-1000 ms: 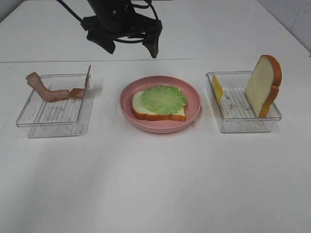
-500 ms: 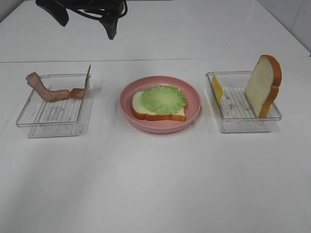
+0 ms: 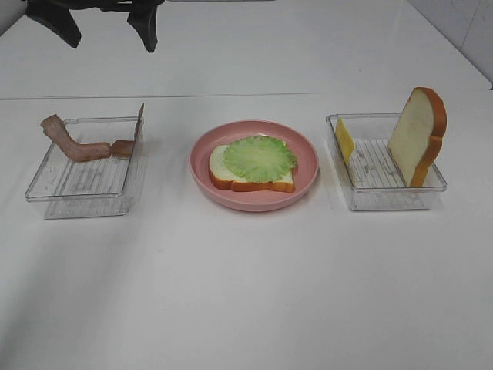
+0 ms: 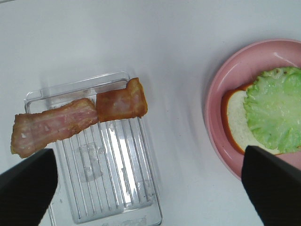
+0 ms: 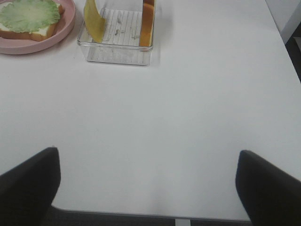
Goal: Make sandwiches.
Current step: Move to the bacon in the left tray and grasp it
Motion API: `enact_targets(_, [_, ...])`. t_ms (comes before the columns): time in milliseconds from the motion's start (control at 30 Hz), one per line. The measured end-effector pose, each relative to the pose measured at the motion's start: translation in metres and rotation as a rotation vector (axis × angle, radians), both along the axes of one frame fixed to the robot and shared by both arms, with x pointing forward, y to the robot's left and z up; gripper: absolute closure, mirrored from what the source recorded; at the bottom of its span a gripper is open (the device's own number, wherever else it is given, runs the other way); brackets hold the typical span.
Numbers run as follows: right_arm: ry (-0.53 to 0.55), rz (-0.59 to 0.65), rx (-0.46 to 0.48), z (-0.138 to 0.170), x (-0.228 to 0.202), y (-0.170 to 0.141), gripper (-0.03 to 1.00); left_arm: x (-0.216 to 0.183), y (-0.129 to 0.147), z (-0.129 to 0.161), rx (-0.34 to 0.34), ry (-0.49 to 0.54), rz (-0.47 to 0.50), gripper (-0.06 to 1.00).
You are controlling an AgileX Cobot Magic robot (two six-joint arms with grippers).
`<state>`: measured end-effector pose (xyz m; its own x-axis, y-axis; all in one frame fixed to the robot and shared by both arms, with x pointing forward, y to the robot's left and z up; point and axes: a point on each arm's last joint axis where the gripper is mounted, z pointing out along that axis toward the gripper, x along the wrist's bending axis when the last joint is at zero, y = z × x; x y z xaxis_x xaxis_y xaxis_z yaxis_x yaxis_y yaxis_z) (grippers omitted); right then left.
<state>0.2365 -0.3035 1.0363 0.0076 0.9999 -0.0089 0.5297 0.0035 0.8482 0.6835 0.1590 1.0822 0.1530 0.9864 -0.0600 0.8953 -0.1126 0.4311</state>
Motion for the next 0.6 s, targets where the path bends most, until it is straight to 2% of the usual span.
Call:
enact_targets(267, [0.0, 0.0, 0.0, 0.0, 0.0, 0.0, -0.02, 0.005, 0.016, -0.001, -0.043, 0.015, 0.099, -0.04])
enact_targets(467, [0.0, 0.0, 0.0, 0.0, 0.0, 0.0, -0.02, 0.012, 0.03, -0.01, -0.047, 0.037, 0.143, -0.04])
enact_targets(600, [0.0, 0.0, 0.0, 0.0, 0.0, 0.0, -0.02, 0.02, 0.056, -0.016, -0.064, 0.054, 0.196, -0.04])
